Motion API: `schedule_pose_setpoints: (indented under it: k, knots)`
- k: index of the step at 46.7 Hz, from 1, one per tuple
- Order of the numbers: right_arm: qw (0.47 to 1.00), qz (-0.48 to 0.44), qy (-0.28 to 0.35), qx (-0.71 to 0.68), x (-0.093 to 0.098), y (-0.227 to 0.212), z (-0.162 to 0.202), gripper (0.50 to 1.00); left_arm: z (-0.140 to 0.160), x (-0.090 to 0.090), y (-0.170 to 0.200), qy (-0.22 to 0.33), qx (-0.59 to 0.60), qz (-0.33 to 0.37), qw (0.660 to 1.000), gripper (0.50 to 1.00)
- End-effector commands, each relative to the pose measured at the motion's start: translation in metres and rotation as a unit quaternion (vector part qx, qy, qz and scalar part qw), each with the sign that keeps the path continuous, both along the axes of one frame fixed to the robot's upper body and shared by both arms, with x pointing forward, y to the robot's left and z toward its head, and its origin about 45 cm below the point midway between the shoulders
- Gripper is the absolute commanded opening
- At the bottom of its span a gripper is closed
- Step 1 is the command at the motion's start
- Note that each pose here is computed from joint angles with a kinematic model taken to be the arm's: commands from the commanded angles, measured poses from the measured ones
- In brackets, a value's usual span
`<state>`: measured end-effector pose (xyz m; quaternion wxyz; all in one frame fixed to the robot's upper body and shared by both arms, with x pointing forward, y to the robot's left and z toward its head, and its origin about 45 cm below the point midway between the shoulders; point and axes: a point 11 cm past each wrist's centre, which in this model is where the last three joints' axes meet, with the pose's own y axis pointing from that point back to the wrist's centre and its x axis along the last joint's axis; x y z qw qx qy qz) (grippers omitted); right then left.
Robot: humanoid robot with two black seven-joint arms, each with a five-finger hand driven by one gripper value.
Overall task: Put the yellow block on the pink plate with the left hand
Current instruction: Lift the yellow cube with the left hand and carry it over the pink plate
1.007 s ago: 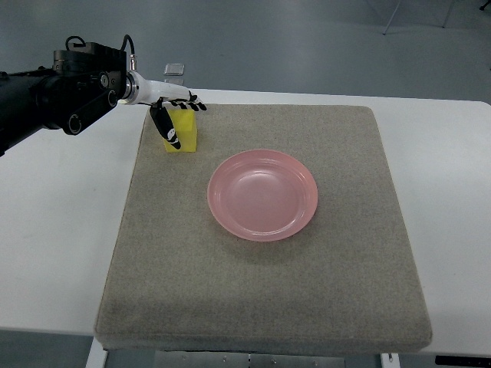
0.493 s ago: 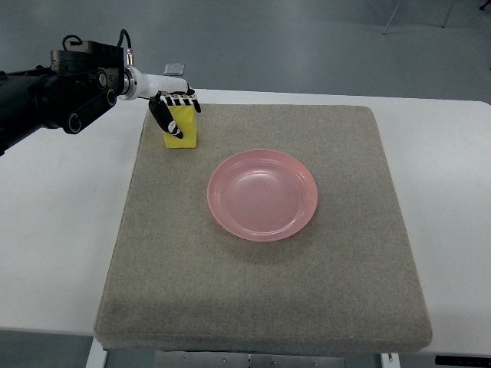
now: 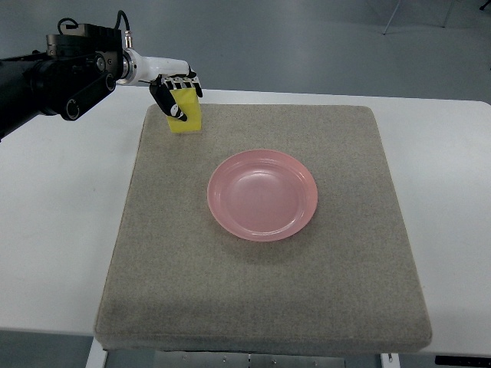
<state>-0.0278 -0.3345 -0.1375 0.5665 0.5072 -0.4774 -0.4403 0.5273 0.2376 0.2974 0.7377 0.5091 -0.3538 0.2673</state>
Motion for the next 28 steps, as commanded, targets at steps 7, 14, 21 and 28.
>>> schedule_pose_setpoints:
  k: [7,14,21,28]
  knots:
    - [1.0,0.0,-0.001,0.0,0.0,0.0,0.0,0.924,0.013,0.002,-0.015,-0.011,-0.018,-0.012,1.0,0.743]
    - [1.0,0.0,-0.001,0.0,0.0,0.0,0.0,0.924,0.017,-0.006,-0.046,-0.004,-0.039,-0.051,0.998,0.748]
    - [1.0,0.0,-0.001,0.0,0.0,0.0,0.0,0.924,0.02,-0.019,-0.079,0.002,-0.051,-0.099,0.994,0.746]
    - [1.0,0.0,-0.001,0.0,0.0,0.0,0.0,0.924,0.022,-0.037,-0.113,0.009,-0.055,-0.151,0.987,0.748]
